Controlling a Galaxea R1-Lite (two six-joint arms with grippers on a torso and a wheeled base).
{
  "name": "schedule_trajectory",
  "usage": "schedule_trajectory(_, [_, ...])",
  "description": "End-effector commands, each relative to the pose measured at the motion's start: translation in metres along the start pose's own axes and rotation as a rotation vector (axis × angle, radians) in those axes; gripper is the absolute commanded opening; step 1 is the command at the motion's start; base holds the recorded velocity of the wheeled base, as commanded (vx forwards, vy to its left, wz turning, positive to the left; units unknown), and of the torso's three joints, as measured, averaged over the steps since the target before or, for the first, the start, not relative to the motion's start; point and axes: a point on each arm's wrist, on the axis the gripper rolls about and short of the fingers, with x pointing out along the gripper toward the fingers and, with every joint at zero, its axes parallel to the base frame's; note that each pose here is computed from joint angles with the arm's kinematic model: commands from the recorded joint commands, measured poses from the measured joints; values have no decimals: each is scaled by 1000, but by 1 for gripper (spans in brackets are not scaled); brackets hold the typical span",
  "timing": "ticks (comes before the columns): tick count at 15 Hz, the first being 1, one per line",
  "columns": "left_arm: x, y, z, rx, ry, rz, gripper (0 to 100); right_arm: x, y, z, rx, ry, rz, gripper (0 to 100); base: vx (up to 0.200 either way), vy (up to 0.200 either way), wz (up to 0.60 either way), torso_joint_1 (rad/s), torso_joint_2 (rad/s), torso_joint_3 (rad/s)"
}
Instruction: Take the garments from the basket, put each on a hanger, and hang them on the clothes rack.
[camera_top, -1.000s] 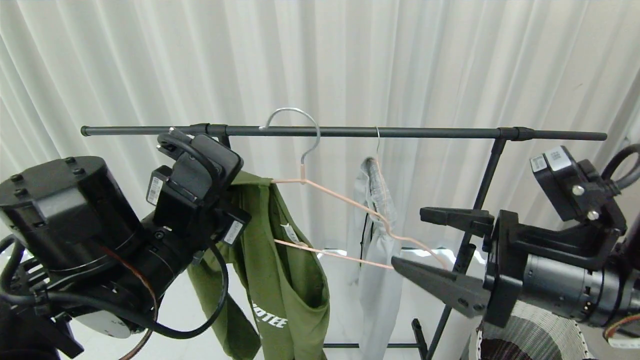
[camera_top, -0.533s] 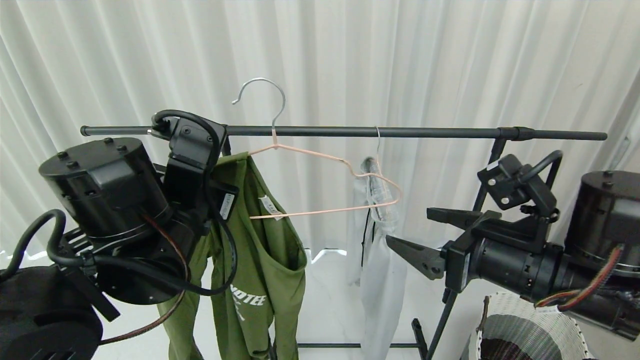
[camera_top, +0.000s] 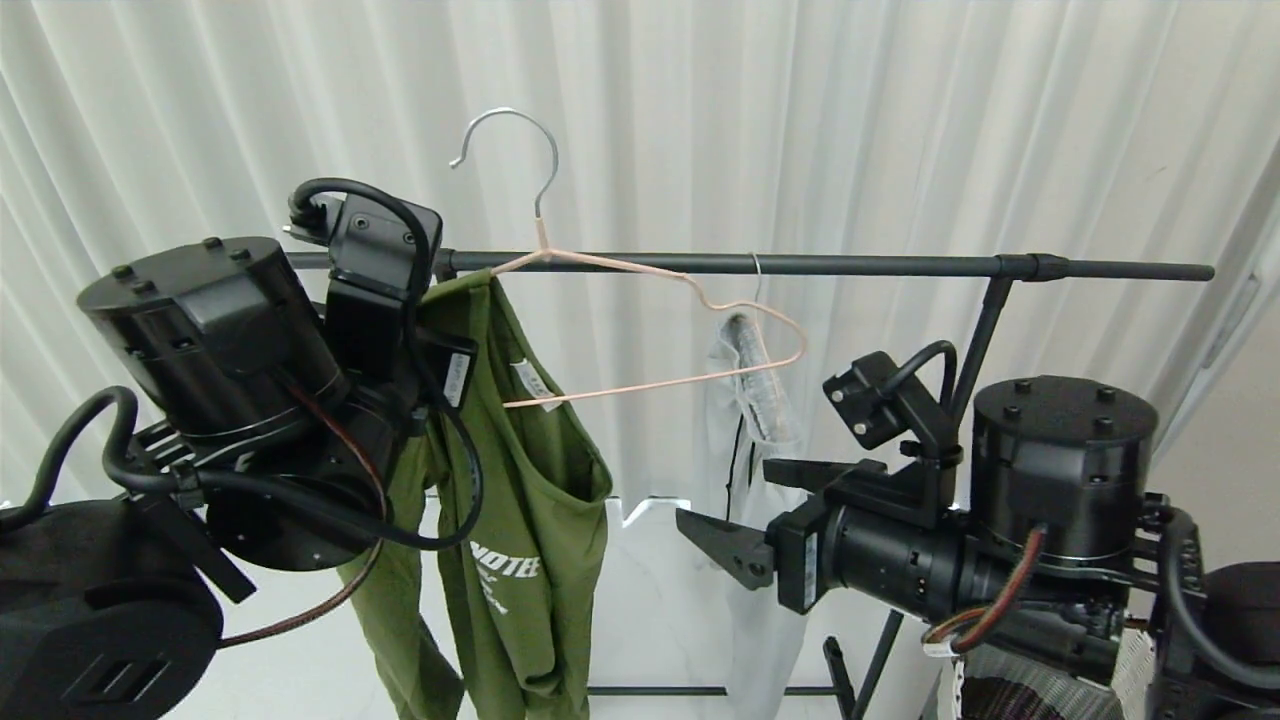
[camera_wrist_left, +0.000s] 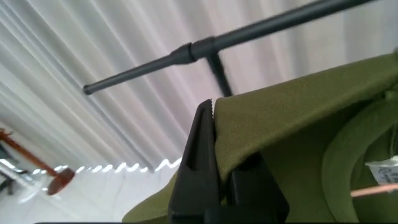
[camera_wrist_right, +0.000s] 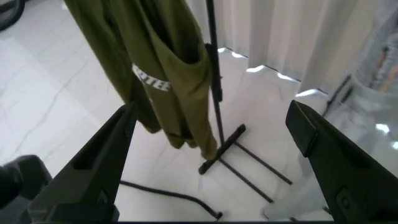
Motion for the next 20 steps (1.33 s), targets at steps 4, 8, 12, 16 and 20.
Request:
schedule_trajectory(4, [-9, -8, 21, -73, -86, -81, 0, 48, 7, -12, 44, -11, -3, 100, 0, 0, 0, 0, 0, 0])
schedule_trajectory(8, [-12, -9, 24, -94, -132, -152, 0, 60, 2, -23, 50, 2, -22, 100, 0, 0, 0, 0, 0, 0])
schedule_trajectory(12, [-15, -7, 27, -101, -156, -179, 0, 65, -13, -26, 69, 6, -84, 100, 0, 0, 0, 0, 0, 0])
schedule_trajectory(16, [-16, -6, 26, -101, -158, -183, 0, 66, -25, -16, 110, -32, -116, 100, 0, 0, 0, 0, 0, 0])
schedule_trajectory(20, [-17, -6, 27, -102, -159, -182, 0, 66, -31, -13, 117, -43, -133, 100, 0, 0, 0, 0, 0, 0])
